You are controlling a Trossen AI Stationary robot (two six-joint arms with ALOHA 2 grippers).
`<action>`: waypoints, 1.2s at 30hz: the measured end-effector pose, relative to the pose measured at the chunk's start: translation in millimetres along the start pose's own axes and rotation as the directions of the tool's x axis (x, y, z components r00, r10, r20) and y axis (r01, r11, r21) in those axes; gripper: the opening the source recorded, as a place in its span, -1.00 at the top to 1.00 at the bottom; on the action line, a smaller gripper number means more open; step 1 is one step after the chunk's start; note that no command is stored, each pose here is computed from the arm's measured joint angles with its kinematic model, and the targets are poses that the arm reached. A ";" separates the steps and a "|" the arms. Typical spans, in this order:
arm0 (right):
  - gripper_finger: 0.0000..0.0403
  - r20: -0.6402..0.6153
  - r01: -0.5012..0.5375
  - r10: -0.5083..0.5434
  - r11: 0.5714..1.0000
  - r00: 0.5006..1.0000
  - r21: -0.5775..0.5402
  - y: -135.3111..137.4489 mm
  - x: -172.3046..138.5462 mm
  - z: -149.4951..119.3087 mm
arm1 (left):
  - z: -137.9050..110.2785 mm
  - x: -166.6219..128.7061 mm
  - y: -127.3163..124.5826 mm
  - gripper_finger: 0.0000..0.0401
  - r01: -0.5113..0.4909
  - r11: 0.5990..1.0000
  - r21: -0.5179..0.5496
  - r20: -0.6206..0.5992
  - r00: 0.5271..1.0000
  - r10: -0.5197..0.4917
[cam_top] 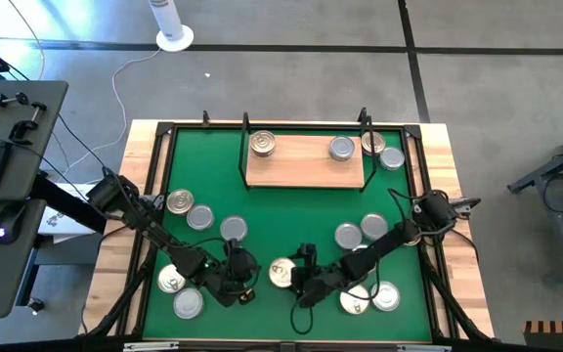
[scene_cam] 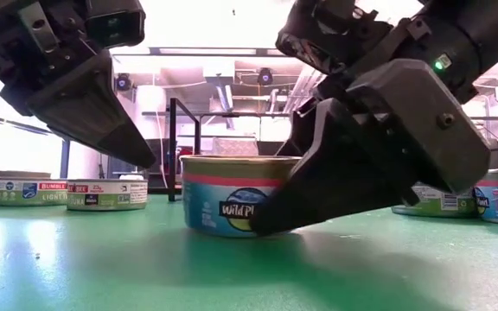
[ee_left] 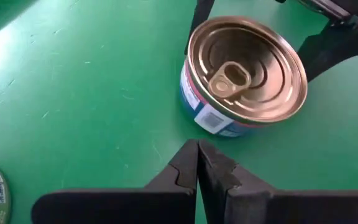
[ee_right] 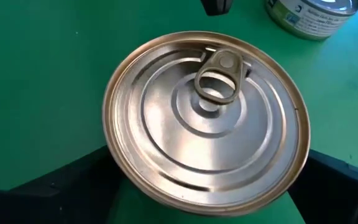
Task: Stack canned seafood by type on shelf
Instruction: Put the blue/pink tuna can on the shelf
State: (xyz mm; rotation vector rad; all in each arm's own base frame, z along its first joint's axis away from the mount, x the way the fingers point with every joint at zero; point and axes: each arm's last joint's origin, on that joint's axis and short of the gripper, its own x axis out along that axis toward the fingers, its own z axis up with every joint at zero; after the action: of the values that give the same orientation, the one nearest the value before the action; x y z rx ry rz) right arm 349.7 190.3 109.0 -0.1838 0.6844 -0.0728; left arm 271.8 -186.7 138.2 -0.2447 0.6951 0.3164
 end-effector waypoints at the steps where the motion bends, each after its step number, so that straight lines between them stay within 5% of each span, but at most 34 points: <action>1: -0.97 0.001 -0.002 0.002 1.000 1.000 -0.003 0.9 -1.2 0.2 | 0.0 0.0 0.0 1.00 0.000 1.000 0.006 0.000 1.000 0.000; 8: -0.97 0.063 -0.006 0.003 0.999 0.998 0.053 -8.3 -18.0 -3.2 | 0.1 0.0 -0.1 1.00 0.002 1.000 0.007 0.000 1.000 -0.002; 17: -0.97 0.065 -0.144 0.135 0.973 0.989 0.179 -29.6 -12.9 -8.0 | 3.7 0.2 -4.1 1.00 0.040 0.999 0.008 0.027 0.999 -0.040; 26: -0.97 0.155 -0.160 0.145 0.983 0.977 0.089 -32.0 -3.3 -3.3 | 6.2 19.1 -8.3 1.00 0.113 0.993 -0.027 0.048 0.993 -0.112; 36: -0.97 0.174 -0.151 0.128 0.980 0.976 0.129 -29.0 10.9 -12.5 | 10.2 45.5 -6.7 1.00 0.162 0.987 -0.020 0.090 0.983 -0.160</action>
State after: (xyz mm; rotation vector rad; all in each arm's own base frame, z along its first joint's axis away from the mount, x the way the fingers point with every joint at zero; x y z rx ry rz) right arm 349.9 158.6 98.4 -0.0043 0.5230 0.0289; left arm 313.2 -180.4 116.5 -0.3095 0.5802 0.1810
